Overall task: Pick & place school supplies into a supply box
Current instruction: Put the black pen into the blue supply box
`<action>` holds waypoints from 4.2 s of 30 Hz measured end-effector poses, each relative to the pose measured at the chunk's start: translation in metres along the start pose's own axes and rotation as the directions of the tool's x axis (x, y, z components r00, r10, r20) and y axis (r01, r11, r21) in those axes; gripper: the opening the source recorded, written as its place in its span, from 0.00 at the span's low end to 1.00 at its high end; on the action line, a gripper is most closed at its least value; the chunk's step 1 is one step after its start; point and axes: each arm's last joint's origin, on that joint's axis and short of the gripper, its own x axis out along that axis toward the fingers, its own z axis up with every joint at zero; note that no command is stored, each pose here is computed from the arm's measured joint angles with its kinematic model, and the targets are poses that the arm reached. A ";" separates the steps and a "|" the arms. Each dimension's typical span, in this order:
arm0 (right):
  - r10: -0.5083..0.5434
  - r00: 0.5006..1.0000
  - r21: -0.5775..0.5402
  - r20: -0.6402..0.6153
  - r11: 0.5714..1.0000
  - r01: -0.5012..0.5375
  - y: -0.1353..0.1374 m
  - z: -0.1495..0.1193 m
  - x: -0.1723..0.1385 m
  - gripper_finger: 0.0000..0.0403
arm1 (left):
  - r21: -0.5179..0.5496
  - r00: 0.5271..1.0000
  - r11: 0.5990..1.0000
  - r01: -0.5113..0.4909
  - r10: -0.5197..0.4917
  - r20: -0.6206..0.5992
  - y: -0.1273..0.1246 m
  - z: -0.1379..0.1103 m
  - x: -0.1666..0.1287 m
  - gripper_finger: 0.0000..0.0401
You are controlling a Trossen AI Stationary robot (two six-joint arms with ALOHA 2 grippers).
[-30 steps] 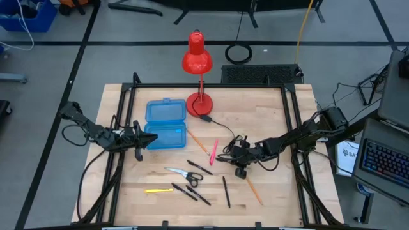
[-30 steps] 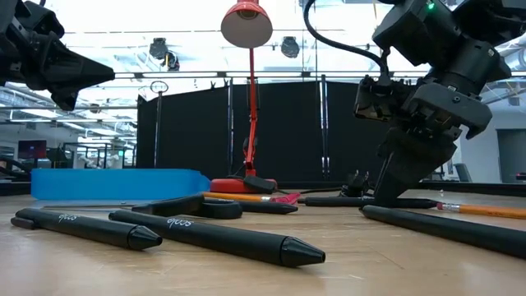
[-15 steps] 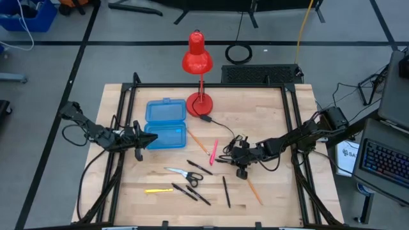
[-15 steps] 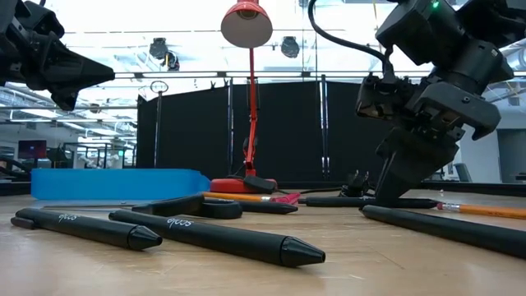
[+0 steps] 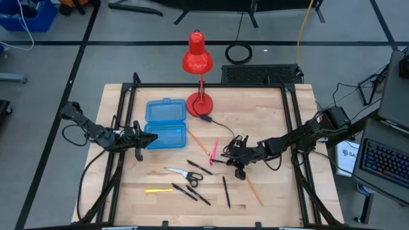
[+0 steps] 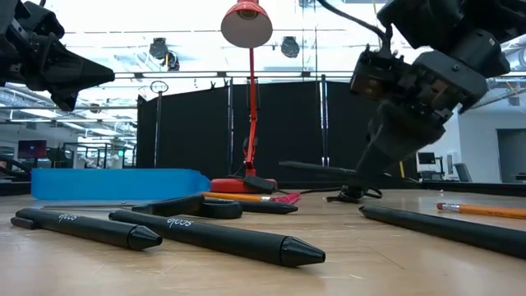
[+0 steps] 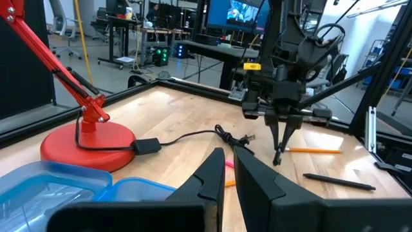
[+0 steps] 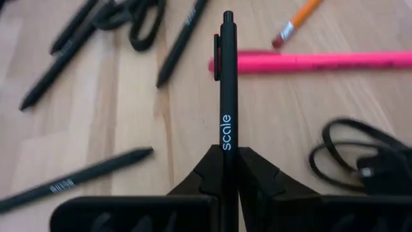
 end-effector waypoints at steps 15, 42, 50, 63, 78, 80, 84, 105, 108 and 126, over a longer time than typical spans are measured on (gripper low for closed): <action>0.042 0.985 -0.063 0.168 0.998 -0.031 -0.003 0.022 -0.001 0.04 | -0.001 1.000 1.000 0.001 -0.001 0.001 0.000 0.000 0.000 0.09; 0.000 0.946 -0.258 0.323 0.962 0.089 -0.016 0.112 0.009 0.04 | -0.013 0.997 1.000 0.024 -0.023 0.067 -0.002 0.009 0.000 0.09; 0.014 0.951 -0.336 0.310 0.937 0.096 -0.019 0.147 0.045 0.04 | -0.005 0.995 0.999 0.037 -0.037 0.088 -0.003 0.012 -0.001 0.09; 0.045 0.945 -0.381 0.325 0.920 0.088 -0.044 0.192 0.082 0.04 | 0.035 0.969 0.978 0.205 -0.207 0.134 -0.008 0.019 -0.002 0.09; 0.052 0.950 -0.426 0.307 0.900 0.089 -0.071 0.200 0.130 0.04 | 0.074 0.960 0.971 0.227 -0.236 0.151 -0.009 0.021 -0.003 0.09; 0.041 0.953 -0.419 0.299 0.903 0.092 -0.076 0.200 0.131 0.04 | 0.075 0.960 0.971 0.228 -0.237 0.150 -0.009 0.021 -0.003 0.09; 0.029 0.959 -0.421 0.281 0.902 0.096 -0.082 0.196 0.136 0.04 | 0.077 0.960 0.971 0.228 -0.237 0.146 -0.009 0.020 -0.003 0.09; 0.023 0.961 -0.432 0.274 0.896 0.102 -0.086 0.191 0.144 0.04 | 0.089 0.957 0.965 0.248 -0.258 0.130 -0.010 0.019 -0.002 0.09; 0.021 0.961 -0.432 0.274 0.896 0.104 -0.086 0.191 0.144 0.04 | 0.092 0.958 0.964 0.248 -0.258 0.126 -0.010 0.018 -0.002 0.09; 0.029 0.948 -0.404 0.317 0.908 0.108 -0.088 0.191 0.148 0.04 | 0.106 0.958 0.964 0.245 -0.257 0.123 -0.010 0.018 -0.002 0.09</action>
